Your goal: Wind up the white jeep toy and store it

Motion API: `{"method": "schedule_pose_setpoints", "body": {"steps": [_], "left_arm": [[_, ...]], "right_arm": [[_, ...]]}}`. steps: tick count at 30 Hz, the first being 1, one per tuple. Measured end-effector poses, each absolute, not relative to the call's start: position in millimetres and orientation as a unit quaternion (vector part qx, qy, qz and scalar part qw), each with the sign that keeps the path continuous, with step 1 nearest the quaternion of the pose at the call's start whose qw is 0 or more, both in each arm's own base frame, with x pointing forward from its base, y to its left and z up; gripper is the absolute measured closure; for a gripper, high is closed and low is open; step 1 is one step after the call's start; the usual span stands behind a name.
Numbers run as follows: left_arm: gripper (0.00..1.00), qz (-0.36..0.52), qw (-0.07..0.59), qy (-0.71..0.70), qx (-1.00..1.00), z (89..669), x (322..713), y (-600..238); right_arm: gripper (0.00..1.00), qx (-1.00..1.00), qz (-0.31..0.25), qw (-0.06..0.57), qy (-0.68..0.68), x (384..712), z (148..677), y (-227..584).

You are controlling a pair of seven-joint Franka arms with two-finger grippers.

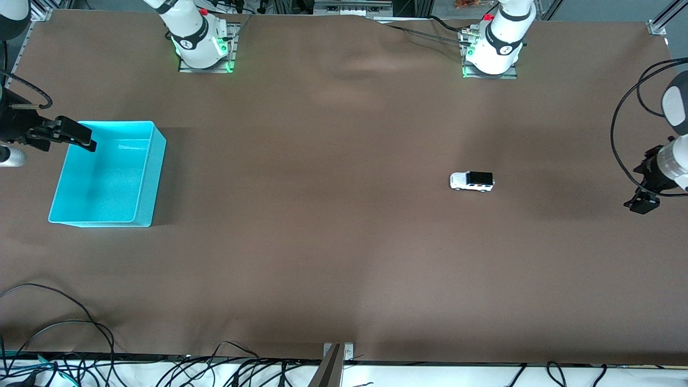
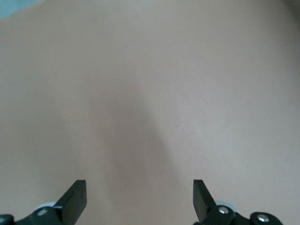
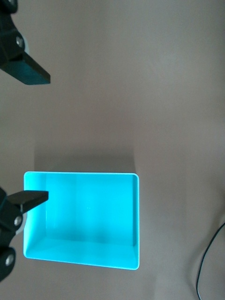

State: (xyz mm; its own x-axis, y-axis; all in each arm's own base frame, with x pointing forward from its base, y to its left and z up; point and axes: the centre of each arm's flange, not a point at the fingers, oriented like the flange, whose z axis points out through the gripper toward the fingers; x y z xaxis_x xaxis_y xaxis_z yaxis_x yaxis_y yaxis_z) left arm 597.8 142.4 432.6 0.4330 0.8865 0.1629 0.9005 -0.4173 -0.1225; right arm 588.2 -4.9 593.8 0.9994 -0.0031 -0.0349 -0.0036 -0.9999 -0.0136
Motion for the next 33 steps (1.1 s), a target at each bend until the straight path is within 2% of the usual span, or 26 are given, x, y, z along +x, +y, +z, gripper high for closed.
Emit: {"method": "schedule_pose_setpoints", "body": {"steps": [18,33], "left_arm": [[0.0,-0.022,0.036,-0.305,-0.952,534,615,127],[0.0,-0.017,0.018,-0.11,-0.994,573,617,94]], "right_arm": [[0.0,-1.0,0.017,0.007,0.002,588,594,-5],[0.0,-1.0,0.017,0.007,0.002,588,594,-5]]}}
